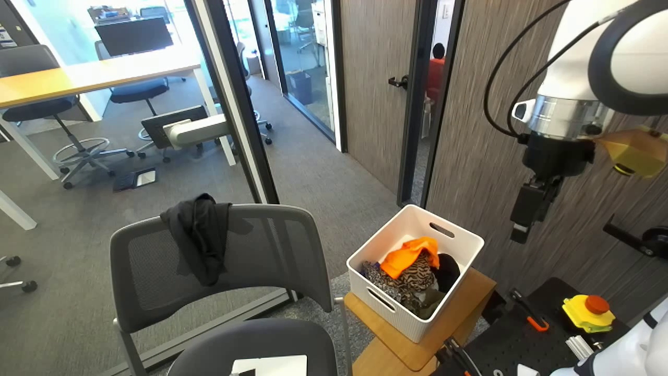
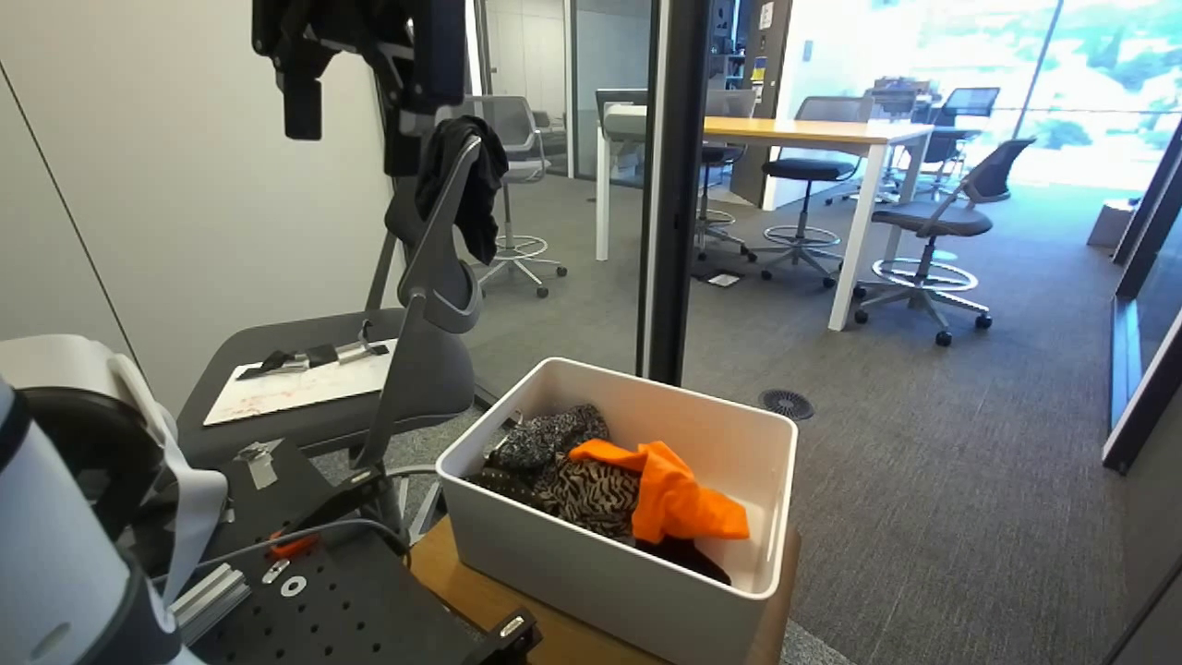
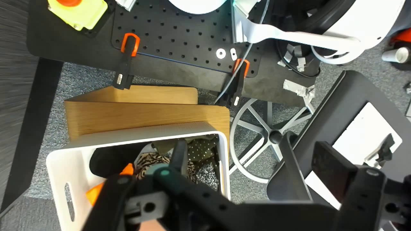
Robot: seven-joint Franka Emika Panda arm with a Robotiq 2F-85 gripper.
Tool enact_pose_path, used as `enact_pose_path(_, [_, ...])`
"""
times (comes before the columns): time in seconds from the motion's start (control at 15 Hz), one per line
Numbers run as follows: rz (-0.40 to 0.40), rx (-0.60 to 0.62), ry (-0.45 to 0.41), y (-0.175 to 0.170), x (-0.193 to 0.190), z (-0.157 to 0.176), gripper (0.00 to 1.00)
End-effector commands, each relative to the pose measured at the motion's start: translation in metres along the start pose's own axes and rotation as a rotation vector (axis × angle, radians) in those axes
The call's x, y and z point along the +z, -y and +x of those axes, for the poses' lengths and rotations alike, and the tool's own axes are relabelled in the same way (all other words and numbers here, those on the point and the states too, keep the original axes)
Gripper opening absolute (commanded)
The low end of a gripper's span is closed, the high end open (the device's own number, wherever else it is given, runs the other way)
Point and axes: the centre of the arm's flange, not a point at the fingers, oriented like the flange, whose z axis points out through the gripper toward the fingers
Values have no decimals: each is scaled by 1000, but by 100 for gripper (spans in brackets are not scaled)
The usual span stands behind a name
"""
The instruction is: Put the clothes from the chair backrest into the white box
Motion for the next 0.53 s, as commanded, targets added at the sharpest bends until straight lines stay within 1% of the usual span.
enact_pose_path(0.0, [-14, -37, -23, -10, 6, -14, 100])
enact_pose_path(0.13, [-5, -45, -26, -15, 6, -15, 100])
enact_pose_path(0.27, [32, -11, -49, -19, 5, -13, 100])
enact_pose_path(0.33, [16, -15, -7, -12, 7, -8, 100])
enact_pose_path(0.47, [28, -8, -12, -16, 7, -9, 100])
